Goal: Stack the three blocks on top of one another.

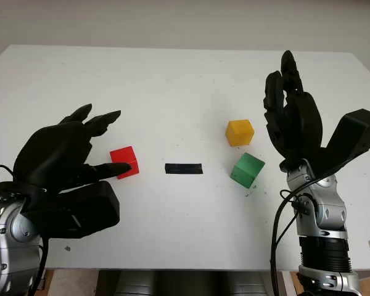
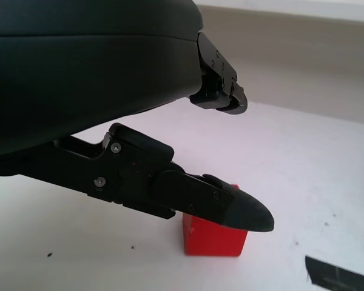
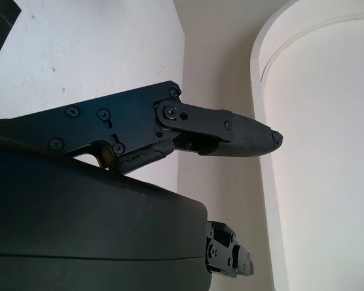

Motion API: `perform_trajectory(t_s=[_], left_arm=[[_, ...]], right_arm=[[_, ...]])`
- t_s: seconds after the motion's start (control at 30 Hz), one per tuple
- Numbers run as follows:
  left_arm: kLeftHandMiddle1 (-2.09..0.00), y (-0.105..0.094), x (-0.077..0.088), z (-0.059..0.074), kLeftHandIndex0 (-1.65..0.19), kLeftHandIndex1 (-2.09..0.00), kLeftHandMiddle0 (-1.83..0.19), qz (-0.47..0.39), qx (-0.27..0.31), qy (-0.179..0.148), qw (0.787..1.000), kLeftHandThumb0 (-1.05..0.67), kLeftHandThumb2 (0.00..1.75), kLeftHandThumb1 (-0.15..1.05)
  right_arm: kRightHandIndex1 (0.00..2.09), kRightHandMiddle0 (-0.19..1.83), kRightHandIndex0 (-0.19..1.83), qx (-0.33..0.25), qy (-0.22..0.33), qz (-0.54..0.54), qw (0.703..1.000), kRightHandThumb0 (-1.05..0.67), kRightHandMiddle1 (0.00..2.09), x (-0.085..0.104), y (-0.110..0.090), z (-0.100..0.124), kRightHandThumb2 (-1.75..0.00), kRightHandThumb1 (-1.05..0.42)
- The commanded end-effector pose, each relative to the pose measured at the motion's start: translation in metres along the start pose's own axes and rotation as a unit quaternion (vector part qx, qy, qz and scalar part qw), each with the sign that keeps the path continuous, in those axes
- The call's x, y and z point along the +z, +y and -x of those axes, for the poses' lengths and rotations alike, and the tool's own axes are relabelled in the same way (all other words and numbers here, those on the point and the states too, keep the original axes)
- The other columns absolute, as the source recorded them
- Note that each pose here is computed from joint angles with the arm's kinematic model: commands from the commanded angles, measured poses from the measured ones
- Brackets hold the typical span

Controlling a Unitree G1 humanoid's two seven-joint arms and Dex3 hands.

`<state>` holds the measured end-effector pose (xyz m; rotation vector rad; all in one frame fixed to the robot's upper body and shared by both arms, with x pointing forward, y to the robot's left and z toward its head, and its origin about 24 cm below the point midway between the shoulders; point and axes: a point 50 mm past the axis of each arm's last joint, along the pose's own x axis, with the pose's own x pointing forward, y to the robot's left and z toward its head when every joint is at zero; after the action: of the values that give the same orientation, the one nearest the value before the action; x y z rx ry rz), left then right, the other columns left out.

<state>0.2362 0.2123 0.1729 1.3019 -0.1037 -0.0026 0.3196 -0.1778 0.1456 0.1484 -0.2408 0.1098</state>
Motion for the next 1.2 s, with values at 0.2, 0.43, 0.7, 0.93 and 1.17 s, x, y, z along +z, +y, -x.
perform_trajectory(t_s=[0.2, 0.43, 0.7, 0.93, 1.17], left_arm=[[-0.04, -0.015, -0.002, -0.013, -0.26, -0.04, -0.01, -0.052, -0.012, 0.010, 0.999, -0.75, 0.05, 0.99], [-0.05, -0.023, -0.004, -0.025, -0.29, -0.06, 0.00, -0.076, -0.033, 0.016, 0.996, -0.75, 0.06, 0.99], [-0.06, -0.027, -0.005, -0.036, -0.37, -0.10, -0.03, -0.064, -0.039, 0.016, 0.997, -0.71, 0.05, 0.98], [-0.08, -0.029, -0.003, -0.040, -0.51, -0.17, -0.11, -0.047, -0.038, 0.006, 0.998, -0.65, 0.05, 0.97], [-0.06, -0.030, -0.002, -0.040, -0.51, -0.63, -0.24, -0.042, -0.023, -0.009, 0.999, -0.57, 0.05, 0.99]], right_arm=[[0.02, -0.19, -0.19, -0.003, -0.008, -0.002, 1.000, -0.67, 0.01, 0.002, 0.001, 0.000, -0.55, -1.05], [0.02, -0.19, -0.19, -0.004, -0.012, 0.002, 1.000, -0.67, 0.01, 0.003, 0.000, 0.001, -0.55, -1.05], [0.01, -0.19, -0.19, -0.002, -0.016, 0.013, 1.000, -0.68, 0.02, 0.004, 0.001, 0.002, -0.54, -1.05], [0.02, -0.19, -0.19, -0.008, -0.016, 0.017, 1.000, -0.66, 0.03, 0.004, 0.000, 0.001, -0.55, -1.05], [0.02, -0.19, -0.19, -0.006, -0.017, 0.020, 1.000, -0.67, 0.01, 0.004, 0.000, 0.000, -0.56, -1.05]])
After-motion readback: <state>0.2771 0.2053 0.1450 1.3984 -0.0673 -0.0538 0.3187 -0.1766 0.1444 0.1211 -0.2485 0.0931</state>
